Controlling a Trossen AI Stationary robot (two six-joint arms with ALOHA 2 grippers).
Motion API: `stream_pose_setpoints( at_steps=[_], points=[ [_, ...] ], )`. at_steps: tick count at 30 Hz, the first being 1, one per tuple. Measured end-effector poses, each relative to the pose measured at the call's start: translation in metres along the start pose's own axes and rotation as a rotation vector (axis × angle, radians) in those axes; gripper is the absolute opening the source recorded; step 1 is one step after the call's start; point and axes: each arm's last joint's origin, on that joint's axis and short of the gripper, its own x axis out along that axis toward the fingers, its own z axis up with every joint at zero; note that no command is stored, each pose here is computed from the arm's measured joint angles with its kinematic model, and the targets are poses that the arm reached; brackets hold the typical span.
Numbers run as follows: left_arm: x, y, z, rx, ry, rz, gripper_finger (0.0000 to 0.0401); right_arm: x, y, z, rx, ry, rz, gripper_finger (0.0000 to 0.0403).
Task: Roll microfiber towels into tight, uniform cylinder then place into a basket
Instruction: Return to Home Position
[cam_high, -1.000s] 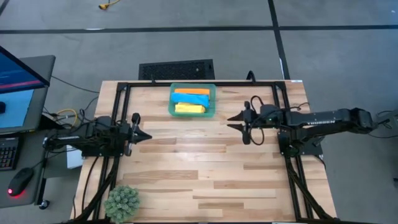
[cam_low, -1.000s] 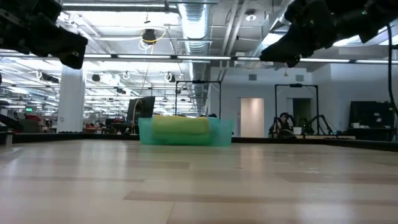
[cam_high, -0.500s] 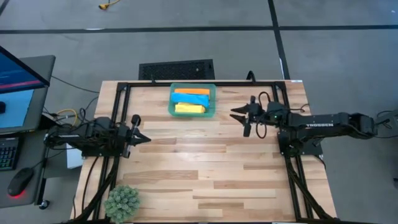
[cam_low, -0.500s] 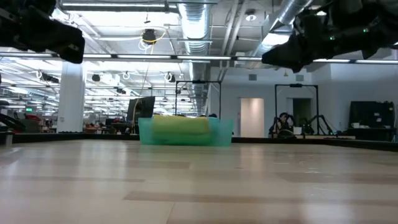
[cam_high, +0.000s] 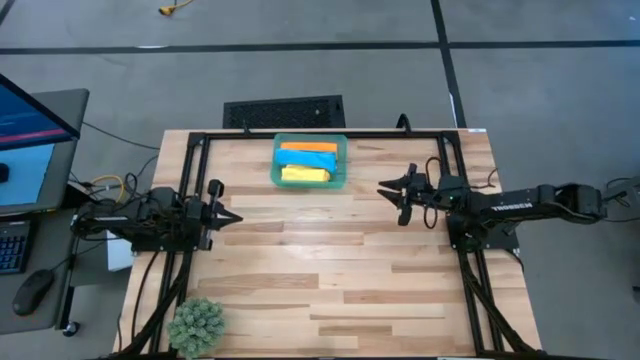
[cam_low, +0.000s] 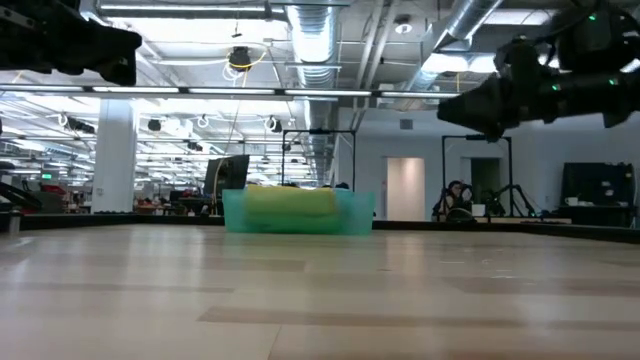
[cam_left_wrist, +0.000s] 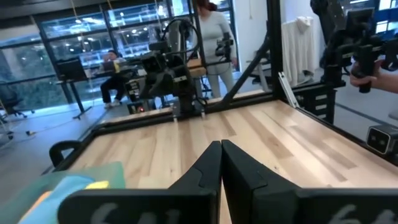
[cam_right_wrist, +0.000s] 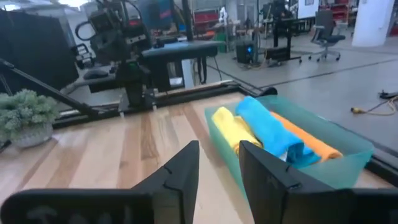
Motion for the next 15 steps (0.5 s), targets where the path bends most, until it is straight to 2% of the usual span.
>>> stream_pose_setpoints(
  at_steps=[6, 12, 15],
  points=[
    [0.0000, -0.0004, -0.0025, -0.026, 0.026, -0.005, 0.0000, -0.0085, 0.0005, -0.0122, 0.046, -0.012, 0.009, 0.0134],
    [-0.0003, -0.0001, -0.0081, -0.028, 0.088, 0.029, 0.0000, -0.0085, 0.0029, -0.0120, 0.039, -0.015, 0.024, 0.0133],
    [-0.0004, -0.0002, -0.0086, -0.055, 0.094, 0.031, 0.0000, -0.0086, -0.0003, -0.0129, 0.014, -0.005, -0.005, 0.0134]
  ],
)
